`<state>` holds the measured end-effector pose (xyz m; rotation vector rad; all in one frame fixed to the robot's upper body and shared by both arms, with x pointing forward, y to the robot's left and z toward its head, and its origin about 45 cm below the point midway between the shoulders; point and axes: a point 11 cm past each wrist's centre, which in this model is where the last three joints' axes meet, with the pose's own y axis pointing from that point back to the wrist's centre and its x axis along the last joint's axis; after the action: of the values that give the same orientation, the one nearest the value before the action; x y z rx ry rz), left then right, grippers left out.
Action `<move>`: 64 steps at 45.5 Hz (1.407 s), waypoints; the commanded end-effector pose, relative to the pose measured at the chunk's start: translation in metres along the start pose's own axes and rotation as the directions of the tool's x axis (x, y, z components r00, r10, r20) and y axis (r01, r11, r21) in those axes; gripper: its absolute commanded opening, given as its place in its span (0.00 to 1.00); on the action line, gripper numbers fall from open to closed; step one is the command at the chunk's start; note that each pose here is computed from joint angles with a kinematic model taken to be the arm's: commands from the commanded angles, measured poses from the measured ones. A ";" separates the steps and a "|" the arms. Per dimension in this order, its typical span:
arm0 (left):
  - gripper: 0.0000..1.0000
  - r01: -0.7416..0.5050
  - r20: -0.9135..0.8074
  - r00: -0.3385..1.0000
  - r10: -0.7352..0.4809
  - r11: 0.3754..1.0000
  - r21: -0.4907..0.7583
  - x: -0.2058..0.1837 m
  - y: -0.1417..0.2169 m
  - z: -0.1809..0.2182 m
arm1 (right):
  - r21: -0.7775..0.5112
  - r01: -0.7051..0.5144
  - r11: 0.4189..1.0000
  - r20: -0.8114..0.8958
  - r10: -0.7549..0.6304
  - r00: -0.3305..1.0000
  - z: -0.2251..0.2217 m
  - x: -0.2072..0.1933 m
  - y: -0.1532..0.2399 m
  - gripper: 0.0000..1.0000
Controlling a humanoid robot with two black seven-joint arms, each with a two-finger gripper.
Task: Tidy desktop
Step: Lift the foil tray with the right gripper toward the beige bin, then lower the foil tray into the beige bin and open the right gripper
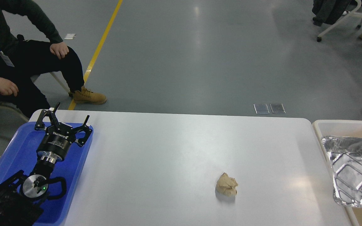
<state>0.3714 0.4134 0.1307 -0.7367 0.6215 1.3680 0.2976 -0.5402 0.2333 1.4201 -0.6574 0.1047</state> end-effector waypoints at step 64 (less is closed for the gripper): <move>0.99 0.000 0.000 1.000 0.000 1.000 0.000 0.000 0.000 0.000 | -0.264 -0.535 0.803 0.472 0.591 0.654 0.089 0.139 0.077 0.00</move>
<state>0.3715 0.4133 0.1307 -0.7358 0.6215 1.3677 0.3379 -0.6155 0.3944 1.2622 -1.1977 0.2051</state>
